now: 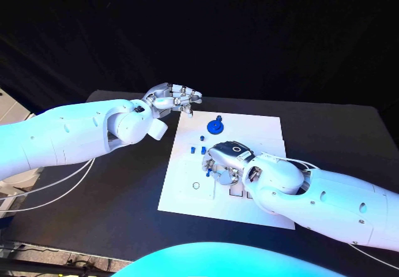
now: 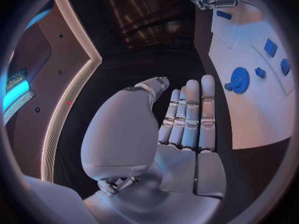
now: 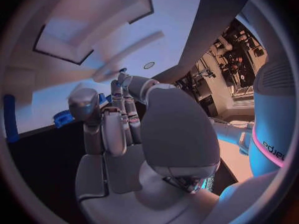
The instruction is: Assemble the parts on the task board
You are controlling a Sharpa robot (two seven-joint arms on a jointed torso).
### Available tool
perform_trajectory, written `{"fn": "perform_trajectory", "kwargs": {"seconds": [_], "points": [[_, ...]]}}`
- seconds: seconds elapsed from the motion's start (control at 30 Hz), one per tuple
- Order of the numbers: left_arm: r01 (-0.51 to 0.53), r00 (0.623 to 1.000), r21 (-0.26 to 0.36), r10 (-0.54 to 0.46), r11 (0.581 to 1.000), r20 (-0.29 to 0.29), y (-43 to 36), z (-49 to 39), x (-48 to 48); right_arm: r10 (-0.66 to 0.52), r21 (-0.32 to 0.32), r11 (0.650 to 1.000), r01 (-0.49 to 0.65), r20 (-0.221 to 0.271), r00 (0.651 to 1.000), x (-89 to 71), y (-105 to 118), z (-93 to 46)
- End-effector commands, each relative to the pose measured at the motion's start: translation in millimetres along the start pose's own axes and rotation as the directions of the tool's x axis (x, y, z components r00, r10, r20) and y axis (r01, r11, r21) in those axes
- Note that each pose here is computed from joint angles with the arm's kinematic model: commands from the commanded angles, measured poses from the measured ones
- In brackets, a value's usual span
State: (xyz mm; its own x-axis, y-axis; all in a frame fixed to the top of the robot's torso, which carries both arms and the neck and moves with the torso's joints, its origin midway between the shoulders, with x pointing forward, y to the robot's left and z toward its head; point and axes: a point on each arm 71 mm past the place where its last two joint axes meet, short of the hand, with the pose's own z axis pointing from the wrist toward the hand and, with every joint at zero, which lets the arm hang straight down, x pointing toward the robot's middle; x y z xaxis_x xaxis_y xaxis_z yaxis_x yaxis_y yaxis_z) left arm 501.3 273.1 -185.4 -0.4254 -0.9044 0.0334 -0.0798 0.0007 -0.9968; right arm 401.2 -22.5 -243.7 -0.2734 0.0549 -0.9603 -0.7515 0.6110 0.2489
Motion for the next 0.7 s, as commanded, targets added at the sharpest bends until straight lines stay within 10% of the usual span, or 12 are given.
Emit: {"fn": "perform_trajectory", "kwargs": {"seconds": [0.03,0.7], "points": [[0.009,1.000,0.003,-0.009,1.000,-0.023,-0.8,0.7,3.3,-0.029,-0.001,1.000,0.029,-0.044,0.999,6.9,2,0.7],[0.009,1.000,-0.008,-0.009,1.000,-0.026,0.0,0.6,2.9,0.012,-0.007,1.000,-0.013,-0.069,0.998,17.6,4,-3.2]]}}
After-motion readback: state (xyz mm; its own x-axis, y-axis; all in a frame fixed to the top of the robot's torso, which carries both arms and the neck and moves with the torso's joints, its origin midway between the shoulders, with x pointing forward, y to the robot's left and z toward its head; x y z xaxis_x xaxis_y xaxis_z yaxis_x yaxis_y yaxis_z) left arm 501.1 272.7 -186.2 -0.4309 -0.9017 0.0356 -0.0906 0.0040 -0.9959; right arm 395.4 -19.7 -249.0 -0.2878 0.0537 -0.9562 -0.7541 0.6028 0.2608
